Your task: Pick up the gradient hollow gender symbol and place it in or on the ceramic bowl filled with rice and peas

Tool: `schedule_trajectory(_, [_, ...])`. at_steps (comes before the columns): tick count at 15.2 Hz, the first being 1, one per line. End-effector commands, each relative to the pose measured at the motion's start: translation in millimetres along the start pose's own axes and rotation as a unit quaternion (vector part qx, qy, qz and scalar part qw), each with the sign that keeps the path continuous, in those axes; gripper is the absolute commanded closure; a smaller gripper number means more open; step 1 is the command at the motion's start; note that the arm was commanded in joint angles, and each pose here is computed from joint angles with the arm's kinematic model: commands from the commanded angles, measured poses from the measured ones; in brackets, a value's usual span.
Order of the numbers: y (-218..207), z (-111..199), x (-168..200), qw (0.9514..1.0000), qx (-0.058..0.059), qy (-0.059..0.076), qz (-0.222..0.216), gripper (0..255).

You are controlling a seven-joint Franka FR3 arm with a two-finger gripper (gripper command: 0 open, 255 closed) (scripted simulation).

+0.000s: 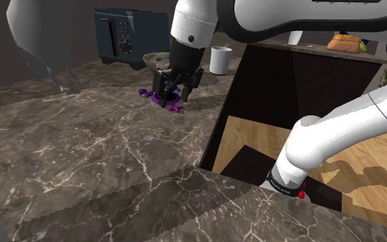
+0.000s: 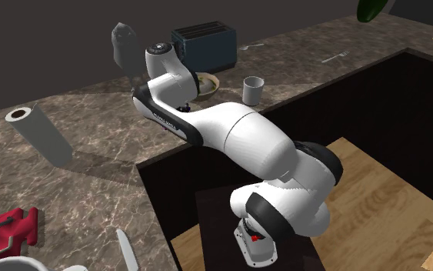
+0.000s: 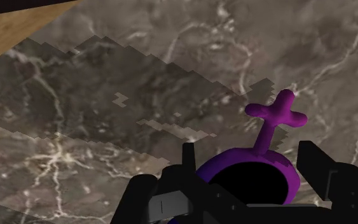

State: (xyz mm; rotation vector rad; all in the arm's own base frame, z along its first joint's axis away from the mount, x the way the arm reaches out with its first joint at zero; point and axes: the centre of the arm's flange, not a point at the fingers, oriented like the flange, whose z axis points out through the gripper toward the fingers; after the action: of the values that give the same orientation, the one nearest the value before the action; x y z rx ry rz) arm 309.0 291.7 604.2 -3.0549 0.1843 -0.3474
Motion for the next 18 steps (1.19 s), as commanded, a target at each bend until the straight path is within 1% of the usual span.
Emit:
schedule_trajectory(1, [0,0,0,1.0,0.0,0.0,0.0,255])
schedule_trajectory(6, [0,0,0,1.0,0.0,0.0,0.0,255])
schedule_trajectory(18, [-5,-61,14,1.0,0.0,0.0,0.0,255])
